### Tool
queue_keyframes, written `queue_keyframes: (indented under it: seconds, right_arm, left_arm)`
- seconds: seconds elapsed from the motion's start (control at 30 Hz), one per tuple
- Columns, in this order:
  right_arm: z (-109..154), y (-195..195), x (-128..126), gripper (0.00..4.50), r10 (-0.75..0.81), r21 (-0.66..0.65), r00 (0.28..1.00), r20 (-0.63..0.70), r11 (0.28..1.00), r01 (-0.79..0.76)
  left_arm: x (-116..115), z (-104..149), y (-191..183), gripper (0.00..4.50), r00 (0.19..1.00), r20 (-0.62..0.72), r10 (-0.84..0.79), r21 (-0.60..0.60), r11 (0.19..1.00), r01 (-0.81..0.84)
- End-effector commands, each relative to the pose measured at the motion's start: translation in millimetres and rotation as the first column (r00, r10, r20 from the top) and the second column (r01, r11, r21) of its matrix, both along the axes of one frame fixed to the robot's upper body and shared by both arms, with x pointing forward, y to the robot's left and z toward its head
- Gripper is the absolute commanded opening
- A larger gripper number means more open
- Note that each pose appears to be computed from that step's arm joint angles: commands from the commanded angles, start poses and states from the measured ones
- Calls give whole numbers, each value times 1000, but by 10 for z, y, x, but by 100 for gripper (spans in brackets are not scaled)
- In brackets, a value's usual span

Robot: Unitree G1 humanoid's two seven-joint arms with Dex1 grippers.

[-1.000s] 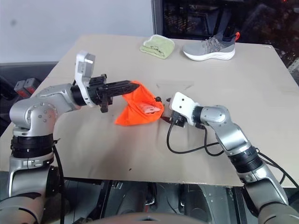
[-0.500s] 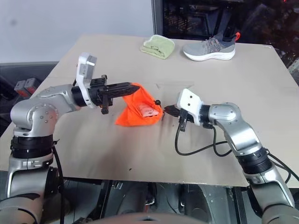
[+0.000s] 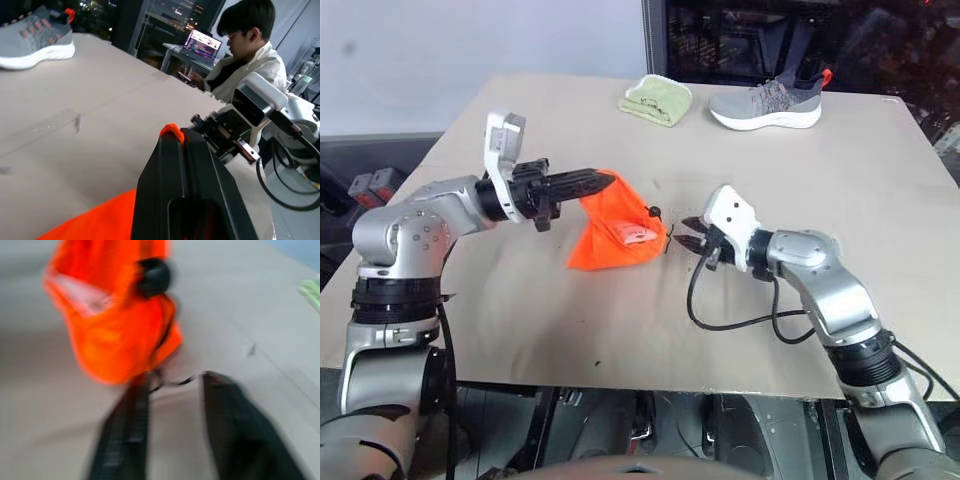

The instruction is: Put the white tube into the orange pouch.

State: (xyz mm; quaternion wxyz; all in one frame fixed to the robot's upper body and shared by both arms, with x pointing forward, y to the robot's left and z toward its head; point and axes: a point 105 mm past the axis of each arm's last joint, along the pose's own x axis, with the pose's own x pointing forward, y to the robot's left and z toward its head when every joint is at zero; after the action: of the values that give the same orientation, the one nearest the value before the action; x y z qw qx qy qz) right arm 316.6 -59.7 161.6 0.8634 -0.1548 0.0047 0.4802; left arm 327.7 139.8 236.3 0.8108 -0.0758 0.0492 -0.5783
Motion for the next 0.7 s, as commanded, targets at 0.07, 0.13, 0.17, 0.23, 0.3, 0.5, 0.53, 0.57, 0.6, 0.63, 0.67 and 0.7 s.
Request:
queue_keyframes:
  seconds: [0.07,0.13,0.17,0.23,0.3,0.5,0.53,0.57,0.6,0.63,0.67,0.7]
  right_arm:
    - [57,42,38,232,-48,65,999,1,997,48]
    - [64,63,41,232,-49,78,999,-2,996,49]
    - [81,107,45,232,-43,92,999,0,995,42]
    - [103,176,54,232,-34,111,999,6,993,33]
    - [107,227,63,232,-29,118,1000,11,993,28]
    - [139,329,112,232,-60,181,998,10,982,57]
    - [153,330,126,232,-74,197,997,11,978,71]
    - [167,330,135,232,-85,209,996,13,975,81]
    - [189,317,157,232,-110,233,994,14,967,103]
    - [207,305,175,232,-130,255,991,11,959,123]
    - [219,298,183,232,-140,269,990,9,954,133]
    - [236,293,189,232,-149,282,989,13,949,140]
  left_arm:
    - [-7,117,77,0,998,61,-9,24,1000,7]
    - [-2,112,83,0,998,61,-11,27,1000,9]
    - [-2,107,87,0,998,64,-11,32,999,9]
    - [-6,101,90,0,998,67,-12,38,999,9]
    - [-14,97,88,0,997,70,-13,40,999,10]
    - [-47,84,92,0,997,76,-13,45,999,9]
    - [-55,78,93,0,997,75,-11,45,999,8]
    - [-62,74,93,0,997,74,-10,45,999,7]
    - [-72,66,92,0,997,73,-9,45,999,6]
    - [-84,59,90,0,997,72,-9,45,999,6]
    - [-93,54,89,0,998,70,-8,44,999,5]
    - [-102,48,88,0,998,69,-7,43,999,4]
